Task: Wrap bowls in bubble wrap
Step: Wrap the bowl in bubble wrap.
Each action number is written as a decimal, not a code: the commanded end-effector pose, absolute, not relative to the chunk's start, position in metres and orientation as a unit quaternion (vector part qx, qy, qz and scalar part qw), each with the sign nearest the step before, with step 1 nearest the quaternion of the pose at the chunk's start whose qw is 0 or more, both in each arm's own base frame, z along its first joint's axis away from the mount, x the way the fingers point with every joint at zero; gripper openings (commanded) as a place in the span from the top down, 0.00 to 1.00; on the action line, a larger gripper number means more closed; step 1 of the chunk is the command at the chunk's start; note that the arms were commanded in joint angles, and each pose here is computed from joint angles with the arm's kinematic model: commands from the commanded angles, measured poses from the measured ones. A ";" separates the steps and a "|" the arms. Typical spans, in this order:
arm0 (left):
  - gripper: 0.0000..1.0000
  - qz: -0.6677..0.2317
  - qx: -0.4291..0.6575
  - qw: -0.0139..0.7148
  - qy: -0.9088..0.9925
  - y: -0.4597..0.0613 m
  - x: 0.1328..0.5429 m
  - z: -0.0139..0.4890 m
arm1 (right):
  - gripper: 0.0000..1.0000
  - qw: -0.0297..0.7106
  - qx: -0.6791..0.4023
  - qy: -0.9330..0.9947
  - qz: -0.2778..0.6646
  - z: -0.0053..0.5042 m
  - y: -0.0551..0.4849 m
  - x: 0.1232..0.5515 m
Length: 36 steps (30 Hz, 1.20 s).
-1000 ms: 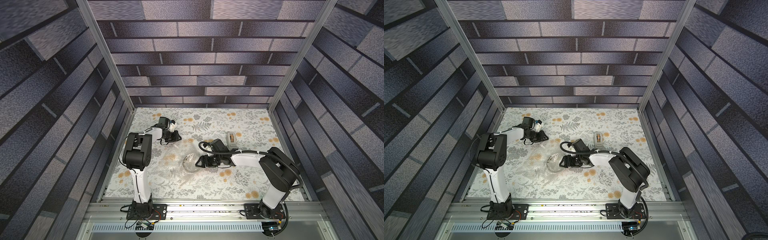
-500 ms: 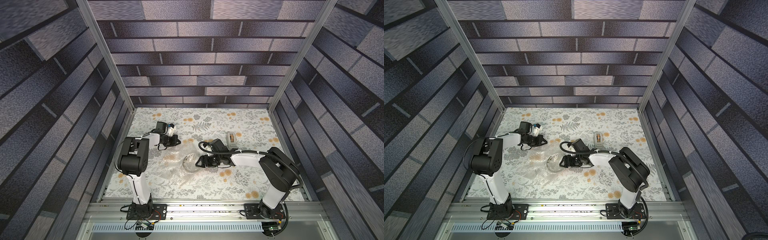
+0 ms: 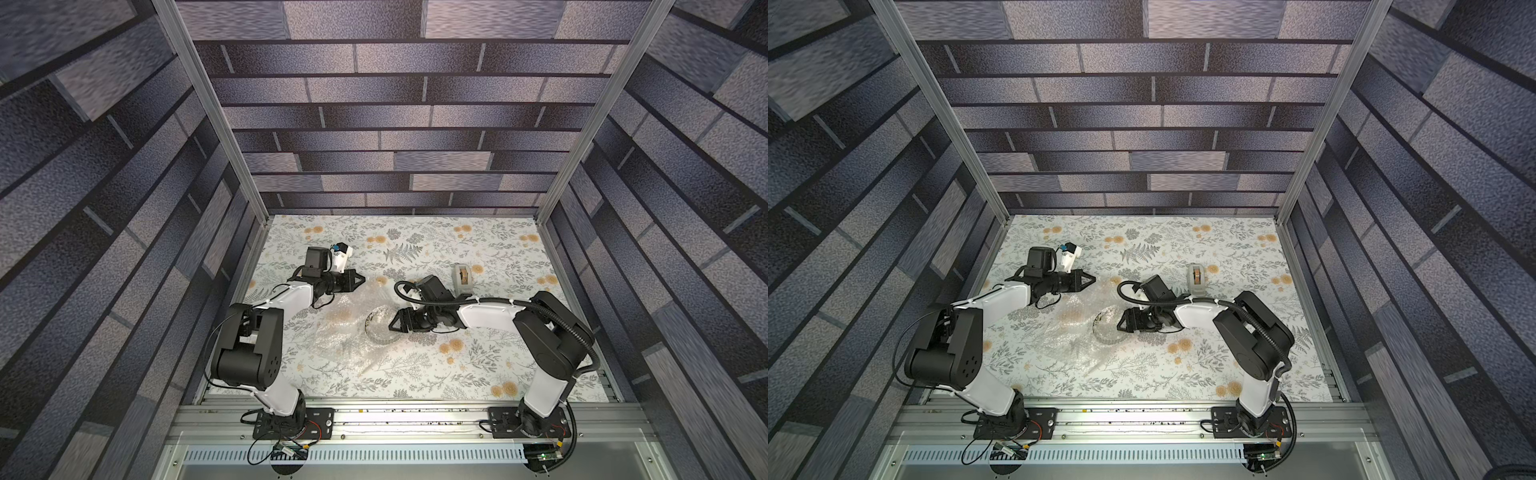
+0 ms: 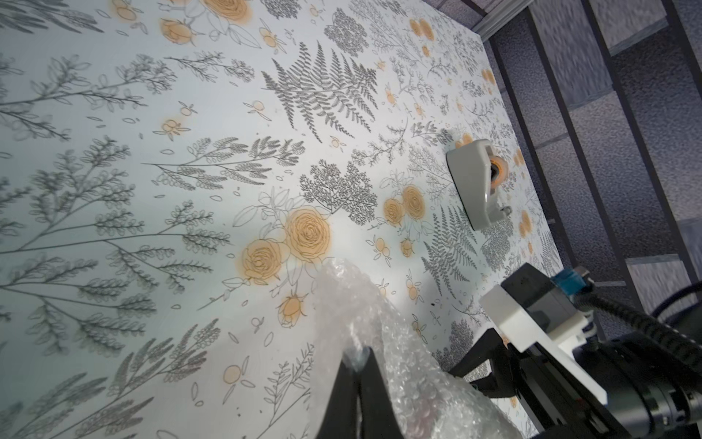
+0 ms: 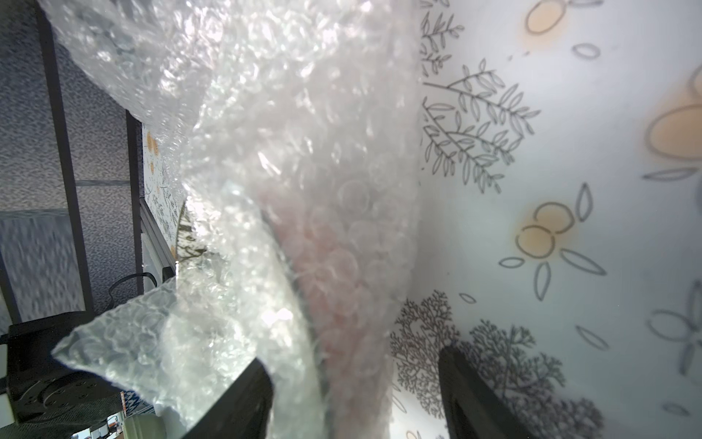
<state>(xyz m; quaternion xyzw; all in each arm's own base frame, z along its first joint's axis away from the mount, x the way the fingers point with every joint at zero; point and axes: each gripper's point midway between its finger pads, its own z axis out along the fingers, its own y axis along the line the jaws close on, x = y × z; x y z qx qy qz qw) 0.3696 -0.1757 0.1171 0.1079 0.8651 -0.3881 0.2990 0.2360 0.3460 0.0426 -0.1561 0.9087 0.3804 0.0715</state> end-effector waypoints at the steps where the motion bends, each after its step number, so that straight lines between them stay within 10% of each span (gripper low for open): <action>1: 1.00 -0.424 0.127 0.312 0.841 -0.198 0.349 0.137 | 0.30 0.064 -0.153 0.915 0.368 0.036 0.346 0.235; 36: 1.00 -0.401 0.175 0.233 0.869 -0.238 0.218 0.098 | 0.26 0.073 -0.175 0.916 0.354 0.045 0.338 0.234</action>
